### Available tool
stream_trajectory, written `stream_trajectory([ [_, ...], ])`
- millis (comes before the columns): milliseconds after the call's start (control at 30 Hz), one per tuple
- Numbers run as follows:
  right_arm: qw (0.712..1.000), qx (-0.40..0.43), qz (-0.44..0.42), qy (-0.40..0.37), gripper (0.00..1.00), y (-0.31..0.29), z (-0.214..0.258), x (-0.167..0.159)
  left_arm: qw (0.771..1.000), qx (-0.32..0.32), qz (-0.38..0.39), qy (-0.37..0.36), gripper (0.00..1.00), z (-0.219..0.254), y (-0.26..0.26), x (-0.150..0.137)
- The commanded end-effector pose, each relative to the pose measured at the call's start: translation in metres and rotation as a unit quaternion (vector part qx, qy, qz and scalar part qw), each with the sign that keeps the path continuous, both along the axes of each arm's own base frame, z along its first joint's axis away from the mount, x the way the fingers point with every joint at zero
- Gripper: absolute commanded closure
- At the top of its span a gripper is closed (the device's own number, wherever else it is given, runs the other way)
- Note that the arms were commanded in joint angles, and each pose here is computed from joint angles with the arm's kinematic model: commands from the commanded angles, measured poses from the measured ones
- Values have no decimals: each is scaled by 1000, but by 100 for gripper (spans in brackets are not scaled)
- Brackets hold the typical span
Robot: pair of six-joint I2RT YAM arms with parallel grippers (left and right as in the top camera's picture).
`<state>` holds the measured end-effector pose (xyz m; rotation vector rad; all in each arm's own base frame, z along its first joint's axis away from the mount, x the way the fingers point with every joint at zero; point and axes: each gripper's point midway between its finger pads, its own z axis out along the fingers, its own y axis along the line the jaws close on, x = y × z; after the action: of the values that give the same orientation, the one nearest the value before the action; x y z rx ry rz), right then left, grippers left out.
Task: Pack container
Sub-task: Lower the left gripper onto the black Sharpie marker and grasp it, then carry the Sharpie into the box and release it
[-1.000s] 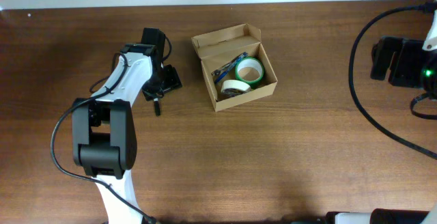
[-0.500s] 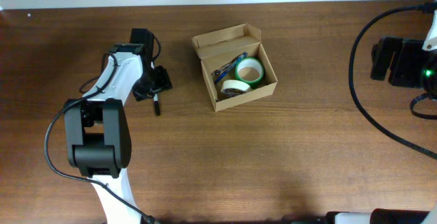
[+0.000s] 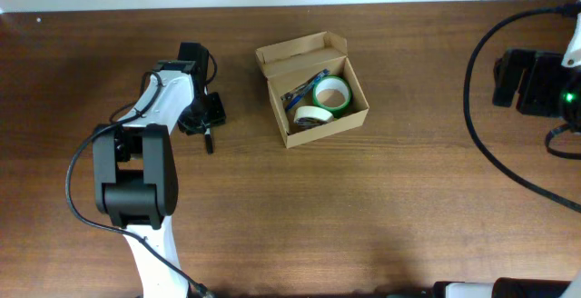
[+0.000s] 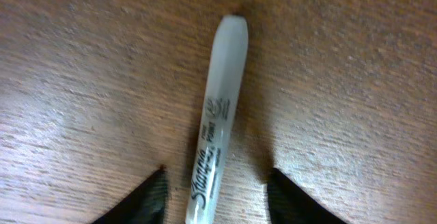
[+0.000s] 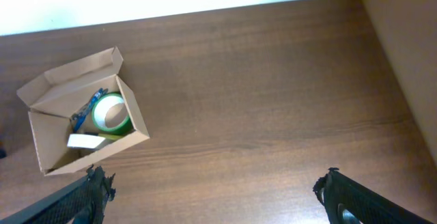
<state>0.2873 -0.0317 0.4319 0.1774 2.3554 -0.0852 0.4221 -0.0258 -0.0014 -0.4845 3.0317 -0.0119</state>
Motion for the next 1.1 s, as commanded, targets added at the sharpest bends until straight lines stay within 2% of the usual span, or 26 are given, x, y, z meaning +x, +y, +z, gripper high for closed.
stream_trajectory([
  [0, 1000, 4, -2, -4, 1, 0, 3, -5, 1000, 2, -8, 24, 66, -23, 1, -8],
  [67, 1000, 4, -2, -4, 1, 0, 3, -5, 1000, 2, -9, 18, 82, -23, 1, -5],
  [167, 1000, 4, -2, -4, 1, 0, 3, -5, 1000, 2, -25, 8, 98, -23, 0, 0],
  [467, 1000, 4, -2, -4, 1, 0, 3, -5, 994, 8, -105, -10, 98, -12, -1, 8],
  [633, 1000, 4, -2, -4, 1, 0, 3, -5, 981, 21, -167, -94, 98, 53, -6, 35],
  [767, 1000, 4, -2, -4, 1, 0, 3, -5, 947, 48, -246, -201, 98, 141, -22, 60],
  [900, 1000, 4, -2, -4, 1, 0, 3, -5, 898, 77, -317, -296, 98, 221, -51, 74],
  [1067, 1000, 5, -2, -4, 1, 0, 3, -5, 846, 85, -384, -361, 98, 258, -101, 81],
])
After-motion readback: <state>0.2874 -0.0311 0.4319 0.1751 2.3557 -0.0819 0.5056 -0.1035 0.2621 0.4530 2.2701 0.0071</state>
